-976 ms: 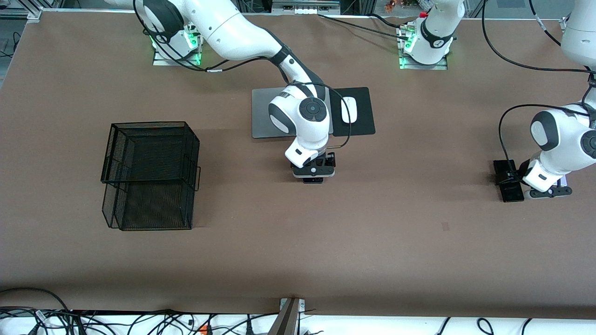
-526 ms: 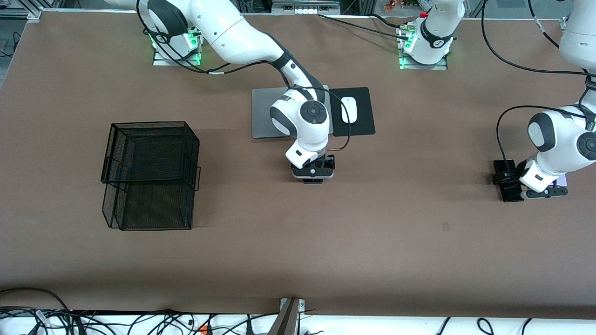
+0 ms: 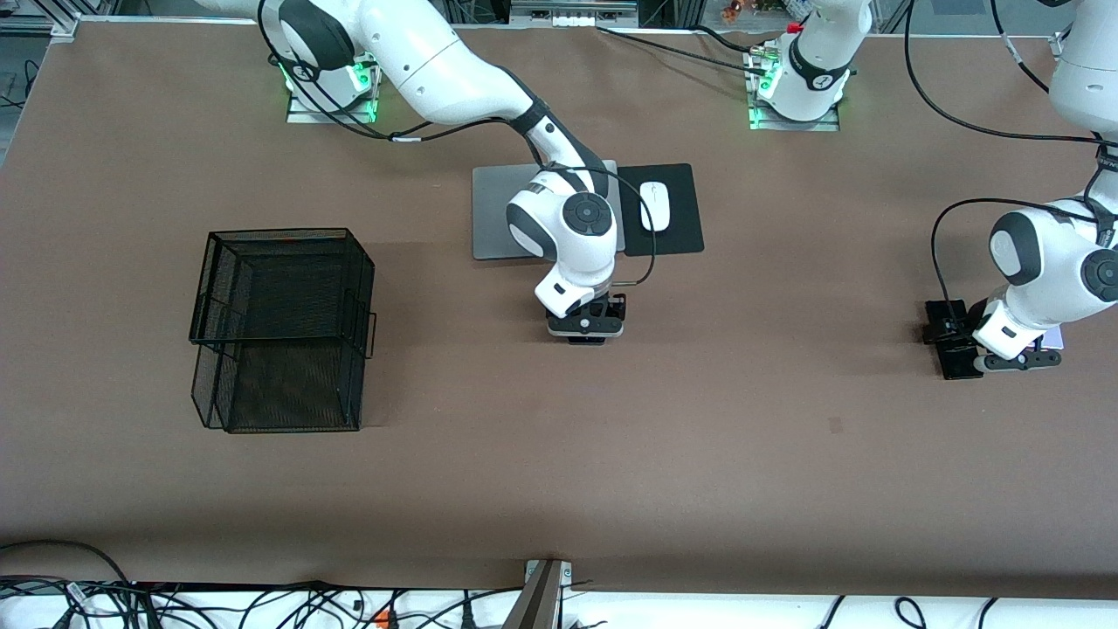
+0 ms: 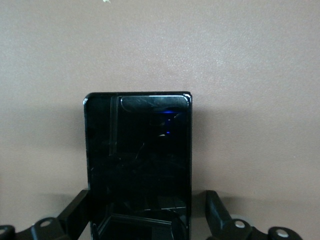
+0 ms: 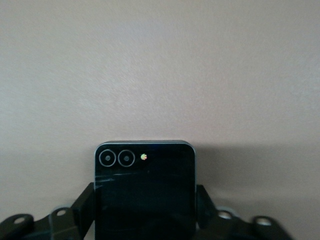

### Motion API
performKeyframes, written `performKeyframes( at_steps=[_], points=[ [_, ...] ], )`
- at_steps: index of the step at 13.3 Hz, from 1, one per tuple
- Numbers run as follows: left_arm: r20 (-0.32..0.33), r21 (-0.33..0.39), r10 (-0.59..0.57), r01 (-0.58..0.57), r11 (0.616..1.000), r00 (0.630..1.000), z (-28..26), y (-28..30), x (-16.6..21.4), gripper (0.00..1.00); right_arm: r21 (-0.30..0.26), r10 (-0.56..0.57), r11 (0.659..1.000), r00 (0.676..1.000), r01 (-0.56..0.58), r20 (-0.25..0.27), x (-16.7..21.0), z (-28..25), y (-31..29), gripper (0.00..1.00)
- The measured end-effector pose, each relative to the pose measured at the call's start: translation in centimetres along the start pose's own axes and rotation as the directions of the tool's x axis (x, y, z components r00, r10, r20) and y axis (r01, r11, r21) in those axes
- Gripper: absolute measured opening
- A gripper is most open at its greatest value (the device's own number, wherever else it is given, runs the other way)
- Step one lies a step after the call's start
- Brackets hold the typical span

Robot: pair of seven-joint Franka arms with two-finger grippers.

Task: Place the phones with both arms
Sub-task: 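Lower the flip phone into the organizer with the right gripper while the left lifts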

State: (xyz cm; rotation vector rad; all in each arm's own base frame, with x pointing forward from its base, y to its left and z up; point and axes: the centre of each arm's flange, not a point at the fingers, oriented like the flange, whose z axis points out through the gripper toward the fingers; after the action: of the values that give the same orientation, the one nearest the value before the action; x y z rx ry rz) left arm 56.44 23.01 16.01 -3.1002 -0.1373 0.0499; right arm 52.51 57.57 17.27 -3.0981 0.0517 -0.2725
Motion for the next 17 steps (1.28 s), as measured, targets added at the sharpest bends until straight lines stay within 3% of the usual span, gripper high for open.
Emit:
performKeyframes(
  at_steps=[4, 6, 8, 15, 17],
  points=[
    [0.0, 0.0, 0.002, -0.002, 1.0, 1.0, 0.0, 0.0, 0.0, 1.0, -0.001, -0.001, 1.0, 1.0, 0.001, 0.0, 0.0, 0.1, 0.0, 0.81],
    [-0.004, 0.0, 0.009, -0.009, 1.0, 1.0, -0.3, 0.1, 0.1, 0.81, -0.024, 0.001, 1.0, 1.0, -0.001, 0.01, 0.1, 0.0, 0.2, 0.81],
    [-0.009, 0.003, 0.052, -0.052, 0.999, 0.999, -0.6, 0.0, 0.2, 0.79, -0.052, 0.008, 0.999, 1.0, -0.007, 0.019, 1.0, -1.6, 0.4, 0.81],
    [-0.022, 0.008, 0.101, -0.101, 0.995, 0.995, -1.7, 0.0, 1.2, 0.79, -0.115, 0.019, 0.993, 0.997, -0.011, 0.069, 8.2, -19.1, 6.0, 0.81],
    [0.014, -0.008, 0.124, -0.124, 0.992, 0.992, -3.7, 1.3, 2.4, 0.79, -0.131, 0.009, 0.991, 0.995, 0.004, 0.099, 10.1, -23.3, 9.2, 0.81]
  ],
)
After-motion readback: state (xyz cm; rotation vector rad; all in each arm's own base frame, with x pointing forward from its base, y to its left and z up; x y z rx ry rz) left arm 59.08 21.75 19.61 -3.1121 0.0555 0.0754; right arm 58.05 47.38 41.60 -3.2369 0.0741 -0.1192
